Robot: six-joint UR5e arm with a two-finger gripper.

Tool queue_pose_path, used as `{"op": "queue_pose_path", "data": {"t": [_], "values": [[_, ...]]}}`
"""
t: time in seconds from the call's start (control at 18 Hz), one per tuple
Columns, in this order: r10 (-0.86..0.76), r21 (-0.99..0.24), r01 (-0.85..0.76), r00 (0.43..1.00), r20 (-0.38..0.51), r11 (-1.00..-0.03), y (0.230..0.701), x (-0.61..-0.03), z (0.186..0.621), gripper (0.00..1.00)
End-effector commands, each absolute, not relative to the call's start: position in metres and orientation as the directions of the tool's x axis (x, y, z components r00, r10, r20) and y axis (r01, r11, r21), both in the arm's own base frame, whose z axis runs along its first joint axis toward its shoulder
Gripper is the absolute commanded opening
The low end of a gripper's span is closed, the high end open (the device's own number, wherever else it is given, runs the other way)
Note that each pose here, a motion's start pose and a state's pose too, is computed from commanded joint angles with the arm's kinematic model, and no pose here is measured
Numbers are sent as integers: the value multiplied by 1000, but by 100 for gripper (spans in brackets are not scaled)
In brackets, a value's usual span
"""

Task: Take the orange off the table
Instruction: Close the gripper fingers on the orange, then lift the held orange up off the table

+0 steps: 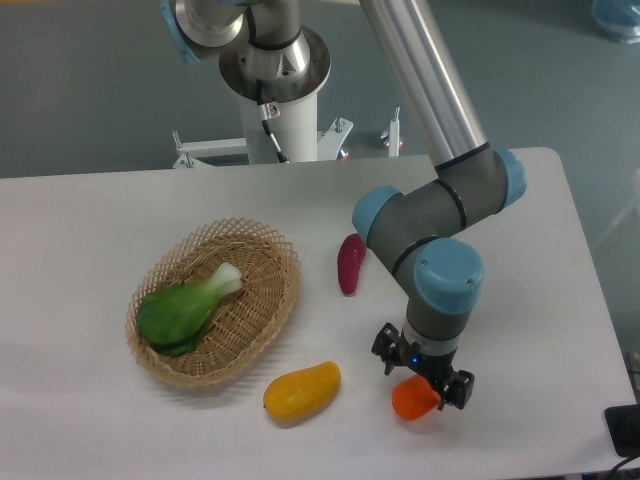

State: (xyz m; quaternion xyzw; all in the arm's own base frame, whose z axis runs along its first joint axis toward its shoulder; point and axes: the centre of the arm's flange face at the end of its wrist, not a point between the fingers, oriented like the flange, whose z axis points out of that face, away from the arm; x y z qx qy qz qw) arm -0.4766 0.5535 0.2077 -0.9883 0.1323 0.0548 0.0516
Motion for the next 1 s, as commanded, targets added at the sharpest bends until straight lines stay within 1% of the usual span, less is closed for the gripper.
{"op": "queue_pose_path", "data": {"t": [0.06, 0.11, 0.22, 0.28, 0.56, 0.83, 1.0], "values": [[-253, -89, -264, 960, -121, -960, 554, -476, 208, 98], [-253, -87, -264, 960, -119, -961, 555, -475, 206, 93], [-251, -87, -261, 961, -115, -961, 556, -473, 205, 70], [-248, -87, -258, 962, -115, -962, 557, -472, 205, 66], [-216, -95, -227, 970, -113, -969, 559, -473, 207, 50], [-211, -114, -230, 965, -158, -967, 553, -474, 249, 50], [-206, -118, -228, 963, -173, -966, 549, -476, 262, 50]]}}
